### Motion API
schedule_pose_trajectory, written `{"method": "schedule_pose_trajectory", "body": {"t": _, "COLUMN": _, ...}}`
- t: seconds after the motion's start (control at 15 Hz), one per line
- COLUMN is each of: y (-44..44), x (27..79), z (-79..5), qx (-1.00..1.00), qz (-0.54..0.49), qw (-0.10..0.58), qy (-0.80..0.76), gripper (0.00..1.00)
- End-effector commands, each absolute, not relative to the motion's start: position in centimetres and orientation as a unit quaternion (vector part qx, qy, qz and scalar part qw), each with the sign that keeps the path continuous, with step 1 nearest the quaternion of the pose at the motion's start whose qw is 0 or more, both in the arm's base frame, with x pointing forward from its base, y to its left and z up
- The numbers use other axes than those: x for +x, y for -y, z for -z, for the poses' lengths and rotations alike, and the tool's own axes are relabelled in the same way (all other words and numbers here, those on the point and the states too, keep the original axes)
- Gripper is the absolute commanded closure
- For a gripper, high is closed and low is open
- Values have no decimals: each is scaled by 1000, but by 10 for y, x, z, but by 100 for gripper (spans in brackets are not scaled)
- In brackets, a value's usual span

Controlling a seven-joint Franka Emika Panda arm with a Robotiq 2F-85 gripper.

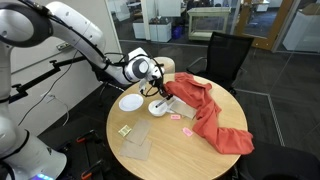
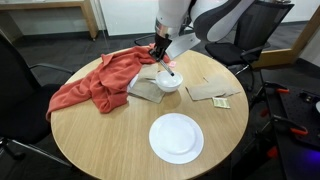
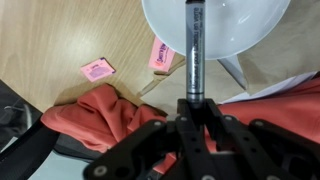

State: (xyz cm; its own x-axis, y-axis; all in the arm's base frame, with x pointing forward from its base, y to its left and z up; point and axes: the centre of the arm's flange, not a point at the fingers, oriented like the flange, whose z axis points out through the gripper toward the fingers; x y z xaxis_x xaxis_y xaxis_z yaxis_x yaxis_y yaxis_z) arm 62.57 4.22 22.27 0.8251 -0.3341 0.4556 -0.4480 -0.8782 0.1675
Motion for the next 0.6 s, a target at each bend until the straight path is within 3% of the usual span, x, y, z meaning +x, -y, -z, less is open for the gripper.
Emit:
{"method": "schedule_pose_trajectory", "body": {"t": 0.0, "y": -49, "x": 634, "z": -211, "qx": 941, "qz": -222, "qw": 140, "qy": 211, "gripper": 95}}
{"method": "schedule_pose_trajectory", "body": {"t": 0.53, "y": -58, "x": 632, "z": -194, "qx": 946, "qz": -211, "qw": 140, "qy": 203, "gripper": 95}}
